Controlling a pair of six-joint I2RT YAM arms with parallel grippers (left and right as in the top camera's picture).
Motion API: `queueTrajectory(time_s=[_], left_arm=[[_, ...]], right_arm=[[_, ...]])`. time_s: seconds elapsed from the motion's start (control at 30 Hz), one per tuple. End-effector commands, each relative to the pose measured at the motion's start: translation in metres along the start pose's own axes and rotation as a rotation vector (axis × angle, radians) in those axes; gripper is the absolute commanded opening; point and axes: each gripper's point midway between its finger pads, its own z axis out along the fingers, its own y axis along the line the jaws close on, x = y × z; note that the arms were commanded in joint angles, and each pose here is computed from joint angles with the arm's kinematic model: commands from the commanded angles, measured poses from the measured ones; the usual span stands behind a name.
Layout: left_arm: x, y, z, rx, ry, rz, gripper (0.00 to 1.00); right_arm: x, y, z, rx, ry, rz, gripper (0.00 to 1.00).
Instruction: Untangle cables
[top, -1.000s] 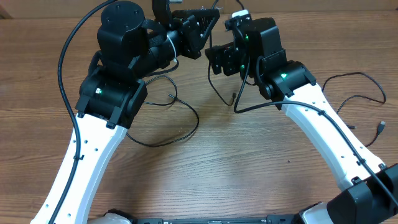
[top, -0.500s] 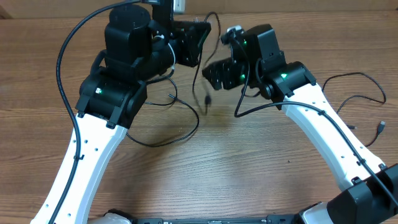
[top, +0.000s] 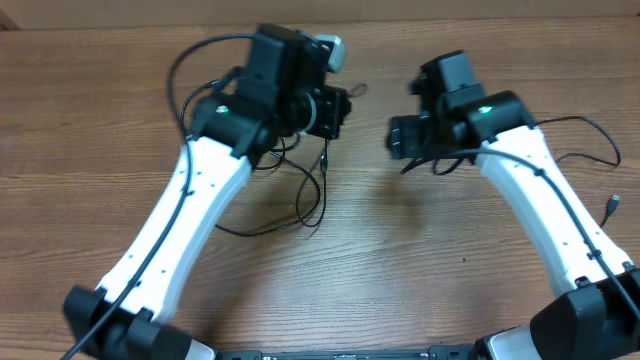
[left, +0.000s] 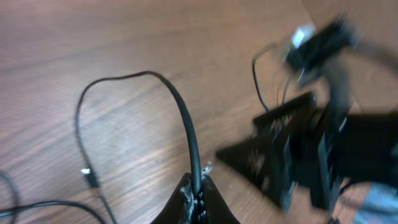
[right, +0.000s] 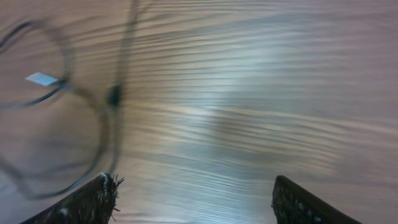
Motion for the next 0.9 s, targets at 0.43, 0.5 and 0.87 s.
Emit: queueTrajectory(time_s=[0.43,0.5,0.87], left_arm=[[0.033,-0.066,0.055,0.139,0.112,0.143,0.46],[0.025,-0.060,0.048,0.128,0.096,0.132,0.45],[-0.003,0.026,-0.032,-0.079,0.018,-0.009,0.45]], right_arm=[[0.003,-0.053,-0.022,-0.019,0.038,0.202,0.96],[0.009,-0.044,-0.022,-0.073,0.069,0.177,0.96],[0.077,-0.048,-0.028,-0.027,0.341,0.272,1.00]])
